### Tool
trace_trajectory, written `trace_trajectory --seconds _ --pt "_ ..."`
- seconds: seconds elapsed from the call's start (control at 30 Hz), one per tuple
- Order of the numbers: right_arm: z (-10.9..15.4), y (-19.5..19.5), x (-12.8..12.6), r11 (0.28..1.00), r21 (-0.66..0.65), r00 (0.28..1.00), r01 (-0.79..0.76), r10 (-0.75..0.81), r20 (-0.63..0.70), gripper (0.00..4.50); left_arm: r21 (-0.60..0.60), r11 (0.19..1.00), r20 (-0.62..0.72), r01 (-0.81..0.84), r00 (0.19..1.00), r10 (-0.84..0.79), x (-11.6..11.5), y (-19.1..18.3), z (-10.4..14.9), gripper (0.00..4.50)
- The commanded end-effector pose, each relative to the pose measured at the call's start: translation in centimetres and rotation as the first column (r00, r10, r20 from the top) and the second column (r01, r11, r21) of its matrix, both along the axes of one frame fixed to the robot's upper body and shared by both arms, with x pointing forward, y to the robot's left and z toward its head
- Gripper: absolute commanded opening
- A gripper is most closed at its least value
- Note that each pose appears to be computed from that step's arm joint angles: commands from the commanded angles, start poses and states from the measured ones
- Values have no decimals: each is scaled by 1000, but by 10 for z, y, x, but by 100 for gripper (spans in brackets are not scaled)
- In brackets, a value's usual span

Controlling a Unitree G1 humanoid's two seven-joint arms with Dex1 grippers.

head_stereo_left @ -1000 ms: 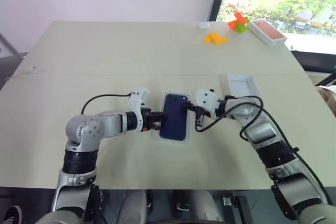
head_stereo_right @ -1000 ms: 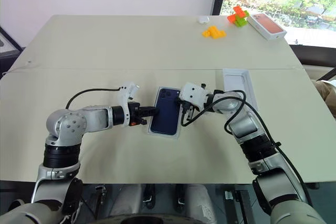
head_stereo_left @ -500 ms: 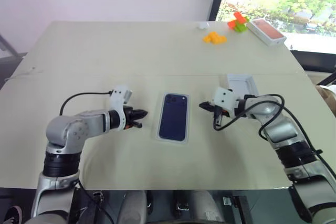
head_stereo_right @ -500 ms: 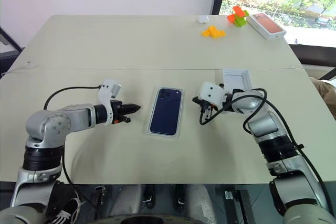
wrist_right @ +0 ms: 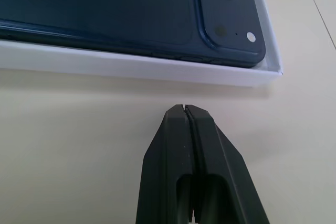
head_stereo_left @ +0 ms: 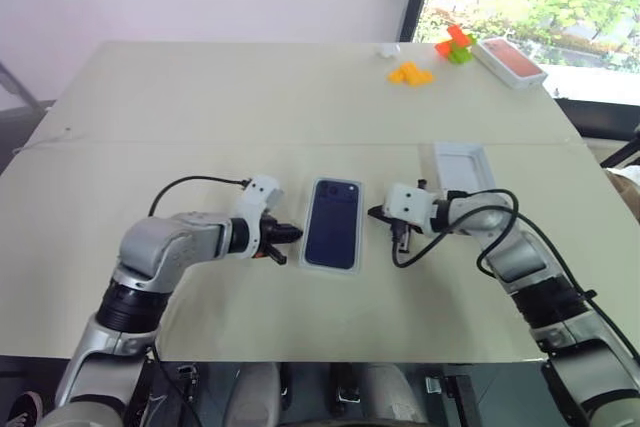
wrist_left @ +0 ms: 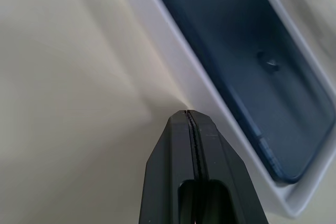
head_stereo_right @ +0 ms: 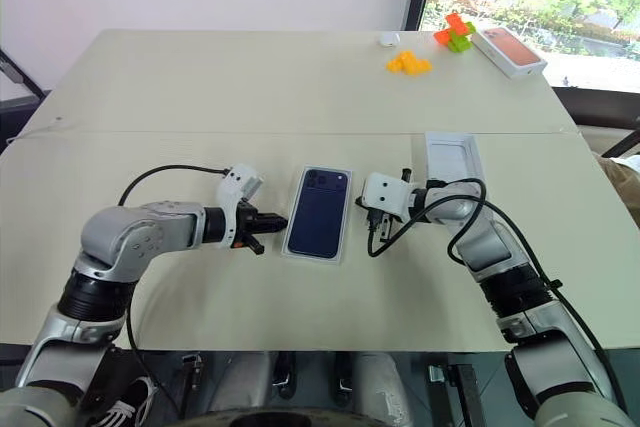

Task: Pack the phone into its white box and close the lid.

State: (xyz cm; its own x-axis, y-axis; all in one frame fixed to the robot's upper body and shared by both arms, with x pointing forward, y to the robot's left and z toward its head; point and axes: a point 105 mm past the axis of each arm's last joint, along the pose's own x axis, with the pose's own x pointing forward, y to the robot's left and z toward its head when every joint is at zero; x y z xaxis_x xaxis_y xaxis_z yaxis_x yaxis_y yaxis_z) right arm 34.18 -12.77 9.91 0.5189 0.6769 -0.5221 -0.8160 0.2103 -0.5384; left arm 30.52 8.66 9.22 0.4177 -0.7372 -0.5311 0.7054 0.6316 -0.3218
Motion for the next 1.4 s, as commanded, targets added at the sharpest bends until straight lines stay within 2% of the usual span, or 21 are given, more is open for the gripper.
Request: trace_trajectory --seconds 0.03,0.27,0.43,1.4 --pt "8 3 4 1000 -6 999 -14 14 38 5 -4 998 -27 59 998 -59 -2 -18 -8 0" --pt "8 -11 9 999 -42 999 15 -13 40 5 -49 993 -2 106 994 -106 9 -49 0 0" --pt "9 -24 10 997 -55 998 44 -42 39 5 -42 992 14 119 993 -118 15 -57 0 0" --pt "3 -58 5 986 -120 993 113 -109 37 5 -51 988 48 146 989 -143 25 -76 2 0"
